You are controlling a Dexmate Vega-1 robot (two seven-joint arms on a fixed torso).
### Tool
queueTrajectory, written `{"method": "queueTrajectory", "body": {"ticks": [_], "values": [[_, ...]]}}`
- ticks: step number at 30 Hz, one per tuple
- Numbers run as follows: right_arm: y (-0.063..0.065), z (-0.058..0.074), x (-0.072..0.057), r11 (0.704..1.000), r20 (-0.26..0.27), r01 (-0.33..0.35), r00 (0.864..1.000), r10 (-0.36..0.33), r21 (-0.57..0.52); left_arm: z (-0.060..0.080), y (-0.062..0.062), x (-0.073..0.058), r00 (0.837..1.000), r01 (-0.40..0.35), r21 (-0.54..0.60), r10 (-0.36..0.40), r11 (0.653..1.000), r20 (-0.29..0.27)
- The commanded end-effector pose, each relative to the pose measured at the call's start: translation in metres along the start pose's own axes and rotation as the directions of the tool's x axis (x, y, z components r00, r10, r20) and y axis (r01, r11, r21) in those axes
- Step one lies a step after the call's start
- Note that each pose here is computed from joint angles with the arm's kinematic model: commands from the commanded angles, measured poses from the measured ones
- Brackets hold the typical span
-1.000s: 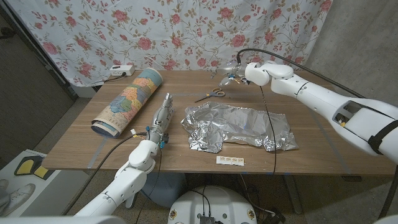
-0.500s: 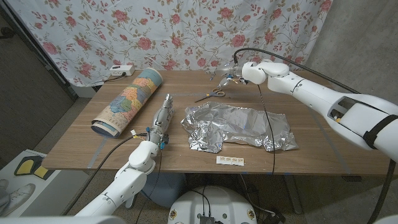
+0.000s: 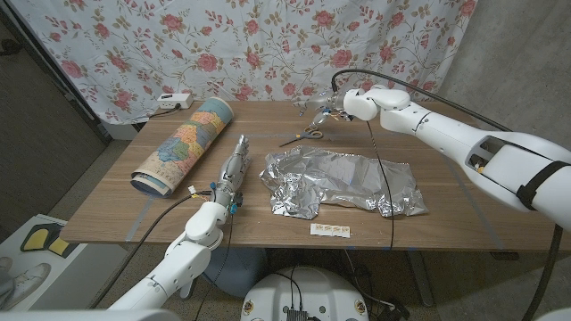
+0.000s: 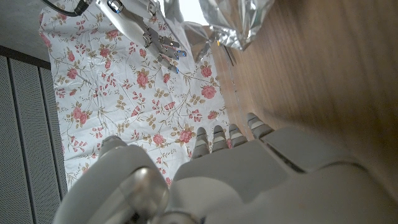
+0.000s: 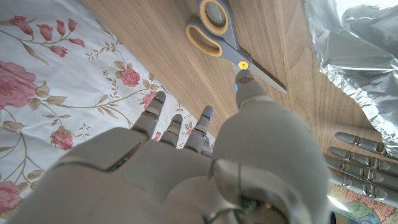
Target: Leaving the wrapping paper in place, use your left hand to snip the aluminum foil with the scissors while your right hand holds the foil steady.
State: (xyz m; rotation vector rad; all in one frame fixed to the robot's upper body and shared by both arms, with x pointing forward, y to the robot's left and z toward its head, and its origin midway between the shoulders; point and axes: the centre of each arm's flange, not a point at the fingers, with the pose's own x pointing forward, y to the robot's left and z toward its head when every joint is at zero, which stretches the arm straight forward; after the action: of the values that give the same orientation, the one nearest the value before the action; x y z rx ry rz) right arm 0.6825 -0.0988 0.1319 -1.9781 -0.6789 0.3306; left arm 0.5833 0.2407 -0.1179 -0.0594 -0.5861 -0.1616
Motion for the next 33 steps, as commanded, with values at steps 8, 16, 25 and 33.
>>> {"method": "queueTrajectory", "body": {"ticks": [8, 16, 25, 33], "values": [[0.002, 0.007, 0.015, 0.999, 0.011, -0.038, 0.999, 0.038, -0.007, -0.003, -0.001, 0.004, 1.000, 0.009, -0.006, -0.009, 1.000, -0.005], [0.003, 0.008, 0.022, 0.999, 0.017, -0.052, 0.999, 0.052, -0.003, -0.005, 0.000, 0.005, 1.000, 0.005, -0.010, -0.006, 1.000, -0.006], [0.002, 0.011, 0.029, 0.999, 0.026, -0.051, 0.998, 0.051, -0.003, -0.009, -0.003, 0.008, 1.000, 0.008, -0.011, -0.008, 1.000, -0.010], [0.004, 0.012, 0.037, 0.998, 0.030, -0.059, 0.998, 0.059, -0.014, -0.010, -0.003, 0.010, 1.000, 0.005, -0.015, -0.005, 1.000, -0.009]]}}
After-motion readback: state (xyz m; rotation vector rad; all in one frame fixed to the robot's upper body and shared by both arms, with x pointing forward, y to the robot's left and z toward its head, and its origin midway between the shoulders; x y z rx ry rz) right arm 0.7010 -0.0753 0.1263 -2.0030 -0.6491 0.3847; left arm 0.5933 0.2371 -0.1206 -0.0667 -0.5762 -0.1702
